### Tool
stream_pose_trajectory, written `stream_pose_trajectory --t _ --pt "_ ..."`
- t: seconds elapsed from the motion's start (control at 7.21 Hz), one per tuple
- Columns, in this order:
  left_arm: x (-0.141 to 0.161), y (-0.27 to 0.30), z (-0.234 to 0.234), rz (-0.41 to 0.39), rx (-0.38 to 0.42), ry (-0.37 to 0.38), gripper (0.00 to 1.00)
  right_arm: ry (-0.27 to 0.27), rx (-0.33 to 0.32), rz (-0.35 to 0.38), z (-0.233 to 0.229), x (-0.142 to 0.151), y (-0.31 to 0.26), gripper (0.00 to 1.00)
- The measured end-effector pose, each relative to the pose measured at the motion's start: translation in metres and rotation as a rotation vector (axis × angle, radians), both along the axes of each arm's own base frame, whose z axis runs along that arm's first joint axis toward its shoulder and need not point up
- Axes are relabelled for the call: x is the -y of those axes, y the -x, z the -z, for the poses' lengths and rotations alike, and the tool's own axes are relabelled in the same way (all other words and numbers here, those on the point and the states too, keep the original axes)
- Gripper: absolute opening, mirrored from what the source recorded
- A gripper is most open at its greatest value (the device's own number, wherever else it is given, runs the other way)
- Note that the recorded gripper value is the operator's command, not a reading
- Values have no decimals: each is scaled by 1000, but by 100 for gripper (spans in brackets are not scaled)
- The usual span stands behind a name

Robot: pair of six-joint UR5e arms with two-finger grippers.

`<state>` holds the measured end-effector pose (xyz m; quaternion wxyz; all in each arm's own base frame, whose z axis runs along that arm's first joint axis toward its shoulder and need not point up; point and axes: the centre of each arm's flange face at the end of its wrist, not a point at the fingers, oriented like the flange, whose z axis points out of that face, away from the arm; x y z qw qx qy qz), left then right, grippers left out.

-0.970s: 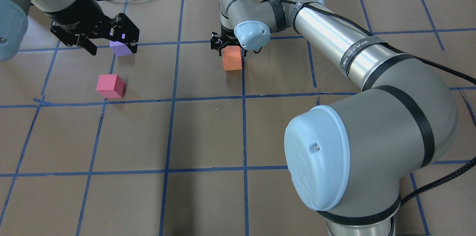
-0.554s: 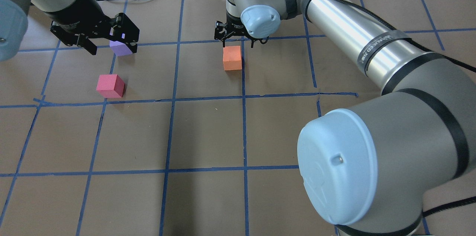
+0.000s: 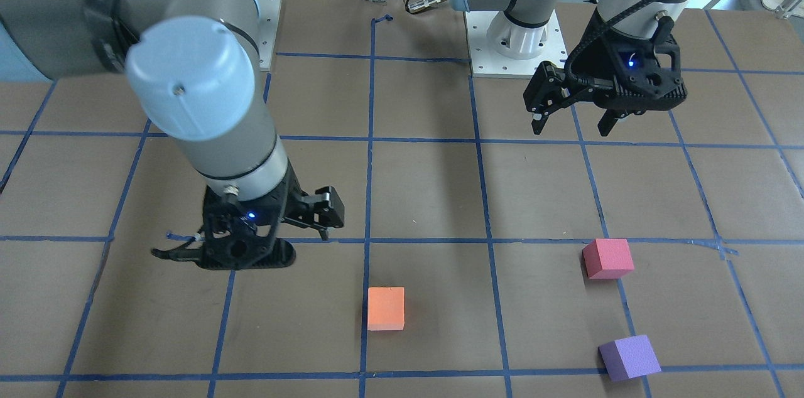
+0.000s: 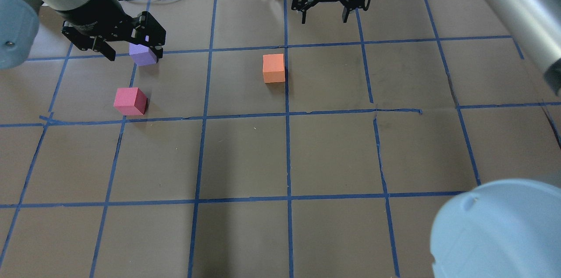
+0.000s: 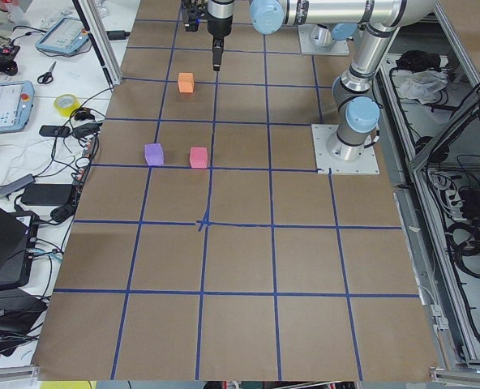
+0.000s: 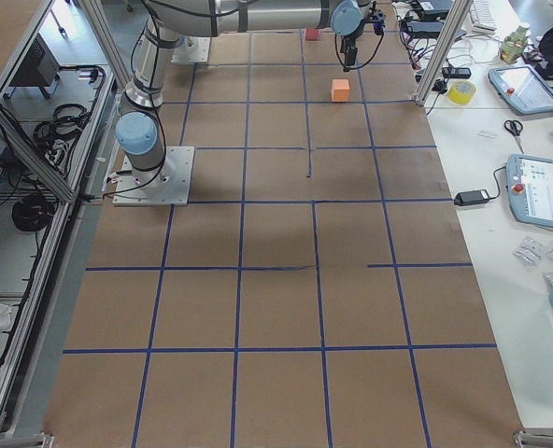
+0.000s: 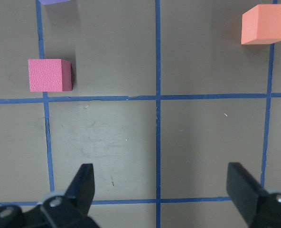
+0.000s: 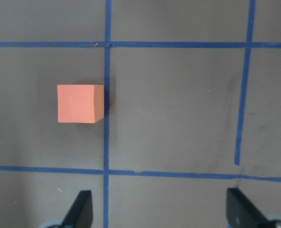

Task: Arrange blocks in a line
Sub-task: 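Raise the right gripper away while the left arm reaches toward the orange cube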

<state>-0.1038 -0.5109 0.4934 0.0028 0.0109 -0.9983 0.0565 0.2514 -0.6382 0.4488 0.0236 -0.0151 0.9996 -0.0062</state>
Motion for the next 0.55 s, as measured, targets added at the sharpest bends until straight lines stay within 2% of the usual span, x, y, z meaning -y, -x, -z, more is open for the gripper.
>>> stream_pose_trajectory --t 0.28,0.55 --pt "15 18 8 -20 -9 35 100 -21 -55 -22 -40 -41 44 91" --pt "41 58 36 9 -46 84 100 -17 -64 -17 -57 -94 76 91"
